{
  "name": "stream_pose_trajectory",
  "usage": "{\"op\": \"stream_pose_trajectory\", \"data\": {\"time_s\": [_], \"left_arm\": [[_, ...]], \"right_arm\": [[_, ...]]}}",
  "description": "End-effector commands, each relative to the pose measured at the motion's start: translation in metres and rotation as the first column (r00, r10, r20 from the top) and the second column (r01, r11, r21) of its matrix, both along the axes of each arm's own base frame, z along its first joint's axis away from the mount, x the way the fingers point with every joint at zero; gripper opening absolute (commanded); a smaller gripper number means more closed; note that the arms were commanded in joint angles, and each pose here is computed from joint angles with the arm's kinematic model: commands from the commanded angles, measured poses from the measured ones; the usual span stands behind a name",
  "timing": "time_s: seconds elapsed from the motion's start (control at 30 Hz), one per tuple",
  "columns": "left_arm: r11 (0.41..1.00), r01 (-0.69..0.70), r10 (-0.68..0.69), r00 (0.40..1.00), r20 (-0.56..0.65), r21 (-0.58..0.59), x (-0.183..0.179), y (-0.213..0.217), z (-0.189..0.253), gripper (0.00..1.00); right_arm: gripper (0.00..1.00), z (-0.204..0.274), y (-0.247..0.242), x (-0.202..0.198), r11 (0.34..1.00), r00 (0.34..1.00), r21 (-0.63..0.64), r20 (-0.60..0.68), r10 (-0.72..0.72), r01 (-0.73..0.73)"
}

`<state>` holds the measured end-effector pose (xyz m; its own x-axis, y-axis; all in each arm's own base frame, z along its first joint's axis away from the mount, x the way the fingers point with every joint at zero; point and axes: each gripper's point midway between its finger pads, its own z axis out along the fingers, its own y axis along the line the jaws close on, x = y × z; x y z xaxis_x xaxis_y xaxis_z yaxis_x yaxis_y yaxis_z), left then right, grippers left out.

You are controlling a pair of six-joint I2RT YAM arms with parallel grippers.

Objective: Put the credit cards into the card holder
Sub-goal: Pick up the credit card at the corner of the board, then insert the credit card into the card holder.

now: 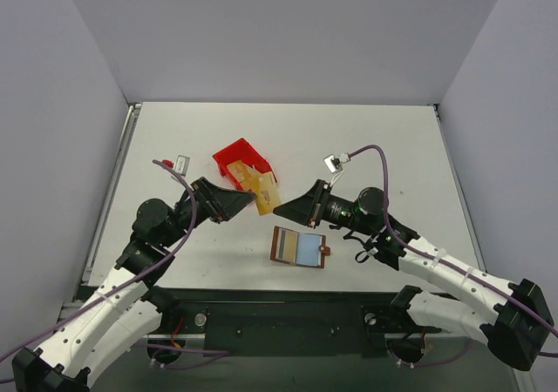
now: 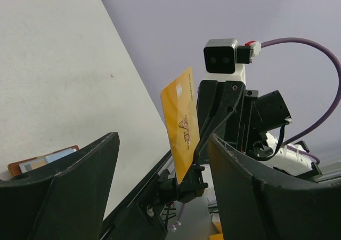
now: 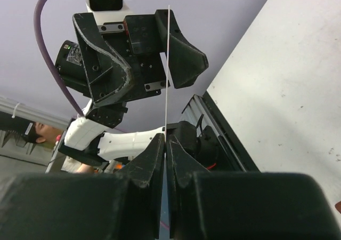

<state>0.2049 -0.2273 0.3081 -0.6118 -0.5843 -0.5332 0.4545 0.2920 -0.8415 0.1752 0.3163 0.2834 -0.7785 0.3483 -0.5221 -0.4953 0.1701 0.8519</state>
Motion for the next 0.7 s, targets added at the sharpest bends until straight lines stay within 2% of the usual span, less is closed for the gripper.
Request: {"op": "stream_pose_trajectory", "data": {"time_s": [0.0,0.07,0.17,0.27,0.43,0.67], "left_arm": [[0.998,0.024,-0.019,0.996,0.083,-0.057,-0.004,-0.001,0.024,0.77],[0.997,0.033,-0.027,0.996,0.089,-0.066,-0.005,-0.002,0.026,0.77],[0.995,0.052,-0.044,0.994,0.099,-0.08,-0.005,-0.005,0.029,0.69],[0.994,0.065,-0.056,0.993,0.101,-0.087,-0.005,-0.007,0.029,0.56],[0.993,0.07,-0.061,0.993,0.1,-0.091,-0.003,-0.009,0.028,0.42],[0.992,0.081,-0.072,0.992,0.102,-0.092,-0.005,-0.011,0.028,0.15]], "right_arm": [[0.0,0.027,0.005,-0.01,0.992,0.996,0.099,0.054,0.069,-0.074],[0.0,0.027,0.006,-0.01,0.991,0.996,0.103,0.047,0.08,-0.084],[0.0,0.025,0.008,-0.009,0.991,0.996,0.104,0.035,0.086,-0.089],[0.0,0.025,0.01,-0.01,0.99,0.995,0.102,0.035,0.095,-0.098],[0.0,0.026,0.01,-0.009,0.99,0.995,0.1,0.037,0.093,-0.096],[0.0,0.025,0.012,-0.009,0.99,0.995,0.097,0.032,0.099,-0.102]]}}
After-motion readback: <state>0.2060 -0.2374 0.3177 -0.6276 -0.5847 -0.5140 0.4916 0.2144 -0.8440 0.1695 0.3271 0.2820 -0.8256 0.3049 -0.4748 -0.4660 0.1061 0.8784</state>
